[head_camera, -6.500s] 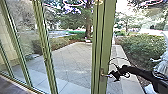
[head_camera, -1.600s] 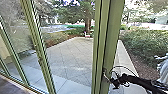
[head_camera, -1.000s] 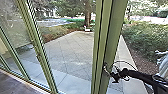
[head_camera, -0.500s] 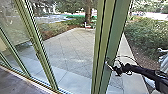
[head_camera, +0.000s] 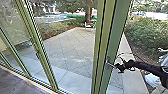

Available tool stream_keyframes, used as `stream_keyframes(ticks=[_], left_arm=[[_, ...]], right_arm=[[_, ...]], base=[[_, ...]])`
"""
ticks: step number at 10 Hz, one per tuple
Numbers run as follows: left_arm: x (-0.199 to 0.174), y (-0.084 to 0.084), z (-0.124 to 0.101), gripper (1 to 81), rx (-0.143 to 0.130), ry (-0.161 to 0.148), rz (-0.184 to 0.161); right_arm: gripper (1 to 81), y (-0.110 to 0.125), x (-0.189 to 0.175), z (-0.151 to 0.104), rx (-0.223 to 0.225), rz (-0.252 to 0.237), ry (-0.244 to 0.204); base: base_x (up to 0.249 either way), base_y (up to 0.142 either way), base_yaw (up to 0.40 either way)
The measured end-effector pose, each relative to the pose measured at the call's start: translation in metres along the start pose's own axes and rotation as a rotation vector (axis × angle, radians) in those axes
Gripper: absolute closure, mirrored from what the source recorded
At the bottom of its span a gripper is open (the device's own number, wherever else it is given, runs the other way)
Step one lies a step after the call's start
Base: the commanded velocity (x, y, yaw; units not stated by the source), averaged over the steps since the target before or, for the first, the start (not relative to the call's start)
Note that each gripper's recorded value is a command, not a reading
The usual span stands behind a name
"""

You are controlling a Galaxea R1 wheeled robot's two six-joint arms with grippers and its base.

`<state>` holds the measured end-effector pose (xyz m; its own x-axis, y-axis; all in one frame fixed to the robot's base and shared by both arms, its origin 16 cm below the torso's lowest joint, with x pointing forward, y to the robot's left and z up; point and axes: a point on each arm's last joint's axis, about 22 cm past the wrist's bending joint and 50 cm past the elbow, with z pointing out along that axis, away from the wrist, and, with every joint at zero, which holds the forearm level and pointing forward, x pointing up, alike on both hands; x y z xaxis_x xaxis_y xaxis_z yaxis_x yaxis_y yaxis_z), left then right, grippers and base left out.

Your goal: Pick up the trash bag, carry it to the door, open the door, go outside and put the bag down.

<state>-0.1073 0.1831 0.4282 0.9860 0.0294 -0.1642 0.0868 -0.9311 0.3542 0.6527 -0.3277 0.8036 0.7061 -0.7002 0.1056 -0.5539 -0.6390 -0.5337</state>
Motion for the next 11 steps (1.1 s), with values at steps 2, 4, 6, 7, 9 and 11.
stream_keyframes(ticks=[2, 4, 6, 7, 9, 11], left_arm=[[-0.002, 0.000, 0.000, 81.1, 0.000, -0.003, -0.001], [-0.007, 0.000, 0.000, 81.1, 0.000, -0.008, -0.004], [-0.007, 0.000, 0.000, 81.1, 0.000, -0.010, -0.004], [-0.007, 0.002, 0.000, 81.1, -0.002, -0.011, -0.004], [-0.008, 0.004, 0.001, 81.1, -0.005, -0.011, -0.004], [-0.008, 0.004, 0.001, 81.1, -0.005, -0.011, -0.004]], right_arm=[[1.0, -0.014, 0.012, -0.018, 0.017, -0.043, 0.005], [1.0, -0.027, 0.025, -0.034, 0.032, -0.069, 0.022], [1.0, -0.035, 0.036, -0.050, 0.056, -0.066, 0.032], [1.0, -0.042, 0.043, -0.064, 0.078, -0.063, 0.036], [1.0, -0.051, 0.055, -0.084, 0.098, -0.059, 0.052], [1.0, -0.056, 0.064, -0.095, 0.105, -0.061, 0.072]], base=[[0.000, 0.000, 0.000], [0.000, 0.000, 0.000], [0.000, 0.000, 0.000], [0.000, 0.000, 0.000], [0.000, 0.000, 0.000], [0.000, 0.000, 0.000]])
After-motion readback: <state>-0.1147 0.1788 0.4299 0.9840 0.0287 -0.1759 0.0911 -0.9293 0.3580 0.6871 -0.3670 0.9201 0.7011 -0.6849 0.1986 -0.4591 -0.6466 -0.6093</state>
